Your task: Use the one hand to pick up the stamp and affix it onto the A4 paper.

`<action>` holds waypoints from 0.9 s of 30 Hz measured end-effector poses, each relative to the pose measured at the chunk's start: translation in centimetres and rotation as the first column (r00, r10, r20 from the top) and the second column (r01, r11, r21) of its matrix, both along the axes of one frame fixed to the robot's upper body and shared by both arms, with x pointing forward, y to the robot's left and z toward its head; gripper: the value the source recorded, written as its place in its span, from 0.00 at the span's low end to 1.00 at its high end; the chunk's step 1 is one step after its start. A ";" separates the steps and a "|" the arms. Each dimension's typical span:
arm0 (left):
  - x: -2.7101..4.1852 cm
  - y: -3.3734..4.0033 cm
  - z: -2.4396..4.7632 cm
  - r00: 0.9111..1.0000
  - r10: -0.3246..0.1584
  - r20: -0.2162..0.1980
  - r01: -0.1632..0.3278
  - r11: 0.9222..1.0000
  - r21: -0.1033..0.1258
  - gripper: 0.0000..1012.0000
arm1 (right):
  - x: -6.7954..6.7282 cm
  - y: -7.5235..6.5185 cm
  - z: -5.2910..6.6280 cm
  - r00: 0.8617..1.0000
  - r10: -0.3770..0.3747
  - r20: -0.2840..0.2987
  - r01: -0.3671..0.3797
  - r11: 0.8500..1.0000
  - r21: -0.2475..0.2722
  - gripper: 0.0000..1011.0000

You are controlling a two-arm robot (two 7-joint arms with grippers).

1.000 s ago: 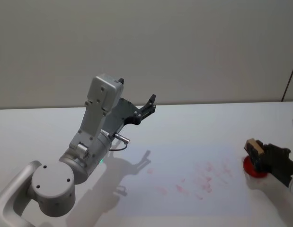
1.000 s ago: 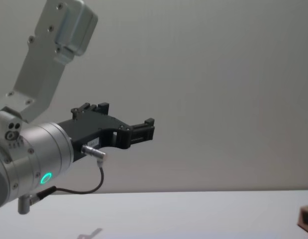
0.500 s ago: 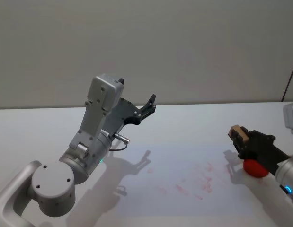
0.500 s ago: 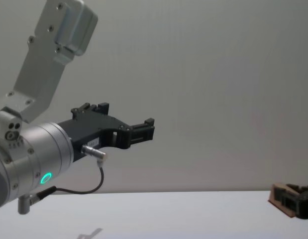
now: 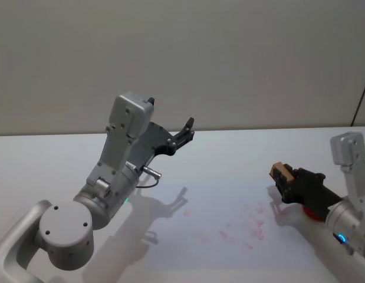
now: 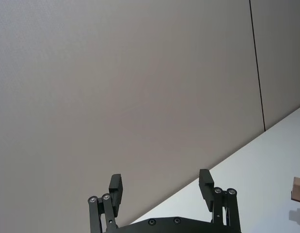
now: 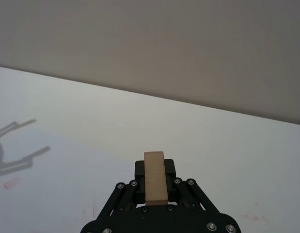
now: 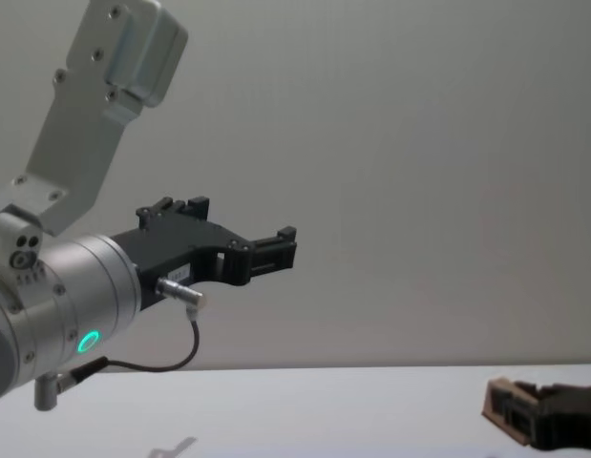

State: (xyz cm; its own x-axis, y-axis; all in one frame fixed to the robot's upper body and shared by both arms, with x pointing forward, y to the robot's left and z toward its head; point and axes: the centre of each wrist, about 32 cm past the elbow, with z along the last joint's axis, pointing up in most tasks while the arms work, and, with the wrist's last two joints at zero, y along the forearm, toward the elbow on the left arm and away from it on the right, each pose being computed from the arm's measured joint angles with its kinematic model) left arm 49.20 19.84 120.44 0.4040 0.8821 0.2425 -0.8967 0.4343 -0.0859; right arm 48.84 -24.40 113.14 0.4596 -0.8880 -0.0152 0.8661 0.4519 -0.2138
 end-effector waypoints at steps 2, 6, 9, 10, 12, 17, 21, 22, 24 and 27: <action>0.00 0.00 0.00 1.000 0.000 0.000 0.000 1.000 0.000 0.99 | 0.1 0.2 -0.4 1.000 0.005 -0.006 -0.005 1.000 -0.005 0.22; 0.00 0.00 0.00 1.000 0.000 0.000 0.000 1.000 0.000 0.99 | 0.3 0.4 -0.9 1.000 0.012 -0.013 -0.013 1.000 -0.014 0.22; 0.00 0.00 0.00 1.000 0.000 0.000 0.000 1.000 0.000 0.99 | 0.4 0.5 -1.3 1.000 0.018 -0.019 -0.018 1.000 -0.020 0.22; 0.00 0.00 0.00 1.000 0.000 0.000 0.000 1.000 0.000 0.99 | 0.4 0.5 -1.4 1.000 0.019 -0.019 -0.020 1.000 -0.021 0.22; 0.00 0.00 0.00 1.000 0.000 0.000 0.000 1.000 0.000 0.99 | 0.5 0.6 -1.5 1.000 0.021 -0.022 -0.021 0.999 -0.024 0.22; 0.00 0.00 0.00 1.000 0.000 0.000 0.000 1.000 0.000 0.99 | 0.5 0.7 -1.9 0.999 0.026 -0.031 -0.027 0.999 -0.031 0.22; 0.00 0.00 0.00 1.000 0.000 0.000 0.000 1.000 0.000 0.99 | 0.4 0.8 -2.2 0.999 0.029 -0.035 -0.030 0.999 -0.036 0.22; 0.00 0.00 0.00 1.000 0.000 0.000 0.000 1.000 0.000 0.99 | 0.4 0.8 -2.2 0.999 0.030 -0.037 -0.031 0.999 -0.038 0.22; 0.00 0.00 0.00 1.000 0.000 0.000 0.000 1.000 0.000 0.99 | 0.4 0.8 -2.3 0.999 0.031 -0.039 -0.032 0.999 -0.040 0.22; 0.00 0.00 0.00 1.000 0.000 0.000 0.000 1.000 0.000 0.99 | 0.4 0.8 -2.4 0.999 0.032 -0.042 -0.034 0.998 -0.044 0.22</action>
